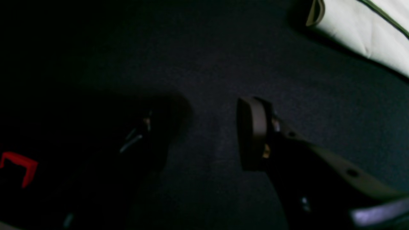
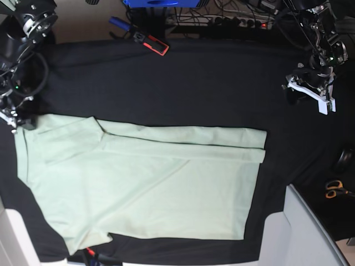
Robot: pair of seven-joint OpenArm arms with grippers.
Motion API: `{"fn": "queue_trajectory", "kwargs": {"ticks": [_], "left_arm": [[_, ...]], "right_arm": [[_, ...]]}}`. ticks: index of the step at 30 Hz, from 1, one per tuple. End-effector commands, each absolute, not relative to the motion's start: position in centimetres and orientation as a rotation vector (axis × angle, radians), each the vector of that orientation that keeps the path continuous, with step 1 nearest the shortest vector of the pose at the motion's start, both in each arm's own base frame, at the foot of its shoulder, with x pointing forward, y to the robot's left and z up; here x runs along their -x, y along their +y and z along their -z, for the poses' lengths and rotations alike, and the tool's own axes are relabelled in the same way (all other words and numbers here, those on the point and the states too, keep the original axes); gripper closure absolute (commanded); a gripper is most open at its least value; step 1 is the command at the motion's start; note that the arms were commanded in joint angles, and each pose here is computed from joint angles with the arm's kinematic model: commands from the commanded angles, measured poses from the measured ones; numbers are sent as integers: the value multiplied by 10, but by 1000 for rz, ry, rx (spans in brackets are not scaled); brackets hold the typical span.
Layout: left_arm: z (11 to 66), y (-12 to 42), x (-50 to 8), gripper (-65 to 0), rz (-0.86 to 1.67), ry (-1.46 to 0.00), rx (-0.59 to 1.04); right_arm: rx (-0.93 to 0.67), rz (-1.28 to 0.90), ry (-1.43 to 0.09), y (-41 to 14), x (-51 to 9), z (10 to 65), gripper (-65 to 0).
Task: Fold the T-shirt properly
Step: 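Move the left gripper down to the folded edge near the shoulder, then grasp the folded shirt edge with the left gripper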
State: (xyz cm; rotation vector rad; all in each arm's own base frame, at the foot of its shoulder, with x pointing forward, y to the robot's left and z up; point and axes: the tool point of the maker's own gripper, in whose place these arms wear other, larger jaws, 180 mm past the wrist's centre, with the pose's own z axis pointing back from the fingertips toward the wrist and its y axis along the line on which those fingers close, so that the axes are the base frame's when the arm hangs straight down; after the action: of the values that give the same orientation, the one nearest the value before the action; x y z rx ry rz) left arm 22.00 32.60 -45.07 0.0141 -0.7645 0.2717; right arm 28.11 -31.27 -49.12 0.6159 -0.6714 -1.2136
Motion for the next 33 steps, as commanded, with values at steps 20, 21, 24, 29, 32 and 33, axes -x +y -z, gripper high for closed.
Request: {"fn": "queue_trajectory", "kwargs": {"ticks": [20, 21, 24, 29, 32, 33], "left_arm": [[420, 317, -274, -445, -293, -914, 30], [418, 312, -279, -445, -299, -923, 42], [424, 299, -286, -445, -326, -924, 81], [439, 277, -295, -445, -385, -907, 161], [441, 272, -298, -445, -460, -929, 241], [441, 271, -298, -445, -487, -936, 267]], "right_arm": [[-627, 1205, -716, -321, -292, 480, -3], [-627, 1205, -716, -321, -292, 480, -3], [-628, 1204, -716, -320, -292, 480, -3], [-629, 1201, -718, -320, -292, 479, -3], [-627, 1199, -721, -322, -292, 479, -3], [-627, 1199, -721, -322, -292, 479, -3]]}}
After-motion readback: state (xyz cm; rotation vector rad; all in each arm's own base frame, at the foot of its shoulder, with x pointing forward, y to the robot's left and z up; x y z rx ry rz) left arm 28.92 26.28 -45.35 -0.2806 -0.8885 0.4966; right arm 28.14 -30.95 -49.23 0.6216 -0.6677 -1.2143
